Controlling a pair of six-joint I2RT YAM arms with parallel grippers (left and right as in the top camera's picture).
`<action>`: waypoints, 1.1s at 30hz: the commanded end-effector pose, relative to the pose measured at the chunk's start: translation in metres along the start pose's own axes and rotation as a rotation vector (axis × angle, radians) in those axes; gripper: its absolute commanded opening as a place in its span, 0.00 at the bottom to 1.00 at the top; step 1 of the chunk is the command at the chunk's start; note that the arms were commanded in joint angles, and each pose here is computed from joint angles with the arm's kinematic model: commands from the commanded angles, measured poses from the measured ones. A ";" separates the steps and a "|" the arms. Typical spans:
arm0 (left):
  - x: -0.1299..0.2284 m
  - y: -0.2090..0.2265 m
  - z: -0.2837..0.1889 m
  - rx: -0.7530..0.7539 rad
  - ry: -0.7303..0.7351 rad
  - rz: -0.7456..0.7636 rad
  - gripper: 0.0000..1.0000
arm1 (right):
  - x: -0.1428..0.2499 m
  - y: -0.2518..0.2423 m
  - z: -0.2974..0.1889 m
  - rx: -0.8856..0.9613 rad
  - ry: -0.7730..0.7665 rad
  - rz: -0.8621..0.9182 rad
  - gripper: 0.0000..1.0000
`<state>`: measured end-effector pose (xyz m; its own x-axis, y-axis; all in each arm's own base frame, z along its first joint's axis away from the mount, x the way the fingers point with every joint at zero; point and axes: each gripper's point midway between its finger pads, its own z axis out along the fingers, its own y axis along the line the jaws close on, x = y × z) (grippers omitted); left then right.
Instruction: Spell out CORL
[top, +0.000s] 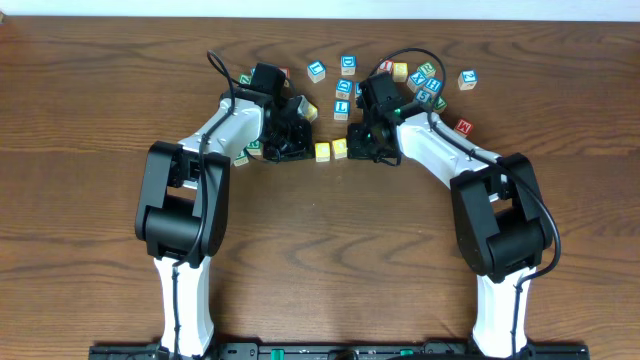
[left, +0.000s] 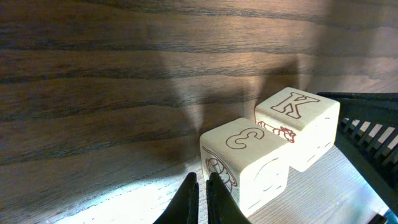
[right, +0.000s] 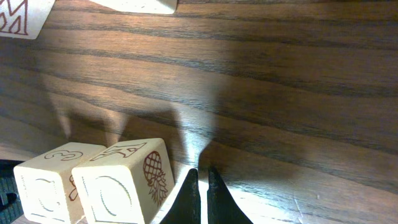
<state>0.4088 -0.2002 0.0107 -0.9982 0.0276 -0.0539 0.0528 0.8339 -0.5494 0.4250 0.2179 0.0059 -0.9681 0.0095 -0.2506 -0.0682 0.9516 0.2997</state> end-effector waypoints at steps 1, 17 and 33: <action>0.005 0.003 0.007 0.017 0.025 0.009 0.08 | 0.004 -0.002 0.002 -0.013 0.018 0.022 0.01; -0.006 -0.001 0.007 0.029 -0.017 0.034 0.07 | 0.008 0.003 0.002 -0.020 0.029 0.002 0.01; -0.008 -0.001 0.007 0.030 -0.022 0.033 0.07 | 0.020 0.013 0.004 -0.017 0.061 -0.030 0.01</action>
<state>0.4191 -0.2050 0.0146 -0.9943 0.0287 -0.1027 0.0823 0.8187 -0.5683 0.4113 0.2296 0.0043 -0.9759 -0.0219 -0.2169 -0.0901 0.9466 0.3097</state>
